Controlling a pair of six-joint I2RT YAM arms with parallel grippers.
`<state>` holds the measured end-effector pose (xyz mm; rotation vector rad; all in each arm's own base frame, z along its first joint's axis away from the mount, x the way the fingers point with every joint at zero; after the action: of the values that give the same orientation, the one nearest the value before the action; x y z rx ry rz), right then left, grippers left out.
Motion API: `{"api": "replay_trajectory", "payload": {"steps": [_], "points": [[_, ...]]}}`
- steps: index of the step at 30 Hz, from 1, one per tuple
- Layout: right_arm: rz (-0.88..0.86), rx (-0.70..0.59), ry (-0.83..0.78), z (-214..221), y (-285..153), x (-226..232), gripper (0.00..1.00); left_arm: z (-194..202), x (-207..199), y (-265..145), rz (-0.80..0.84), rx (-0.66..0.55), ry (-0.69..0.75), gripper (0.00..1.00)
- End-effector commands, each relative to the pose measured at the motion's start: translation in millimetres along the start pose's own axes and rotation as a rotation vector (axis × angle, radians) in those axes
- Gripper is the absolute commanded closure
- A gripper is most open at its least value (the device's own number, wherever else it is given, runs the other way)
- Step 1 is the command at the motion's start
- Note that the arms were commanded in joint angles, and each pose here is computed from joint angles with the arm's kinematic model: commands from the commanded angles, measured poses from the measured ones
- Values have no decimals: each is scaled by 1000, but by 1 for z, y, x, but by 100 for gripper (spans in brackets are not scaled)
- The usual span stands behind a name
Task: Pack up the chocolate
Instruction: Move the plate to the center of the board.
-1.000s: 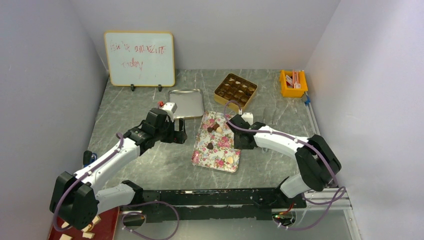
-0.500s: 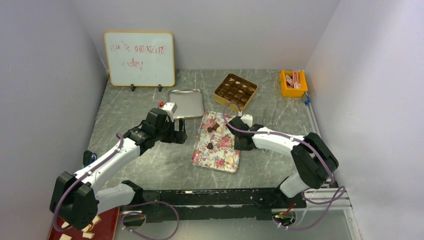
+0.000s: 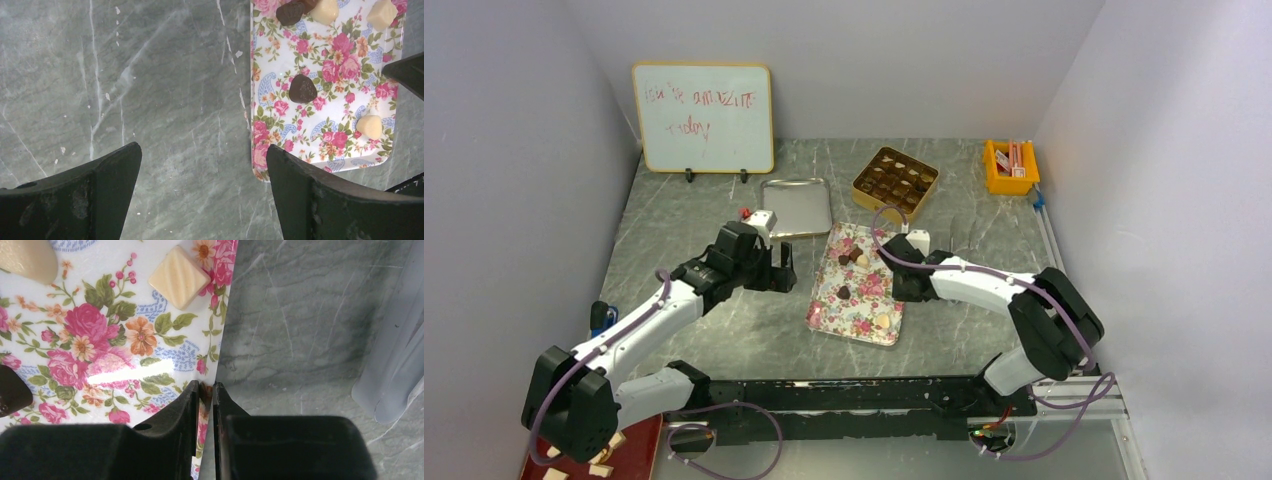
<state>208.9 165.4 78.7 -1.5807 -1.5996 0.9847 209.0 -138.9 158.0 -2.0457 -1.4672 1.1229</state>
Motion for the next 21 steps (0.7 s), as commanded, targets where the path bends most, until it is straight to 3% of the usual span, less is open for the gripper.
{"api": "replay_trajectory", "payload": {"steps": [1,21], "points": [[-8,45,-64,10,-12,-1,87,-7,-6,-4,32,-52,-17,0],[-27,93,-182,36,-37,4,88,-12,-13,-5,62,-64,-53,0]]}}
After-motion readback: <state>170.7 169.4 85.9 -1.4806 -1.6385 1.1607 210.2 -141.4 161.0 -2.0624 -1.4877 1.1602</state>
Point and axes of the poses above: each gripper's point midway between its finger pads, its own y axis out along the fingers, its own x axis along the line the jaws close on, z = x × y, the point moved 7 cm from there along -y, back along the fingers, and after that the axes turned 8 degrees about -y, right-handed, at the moved point
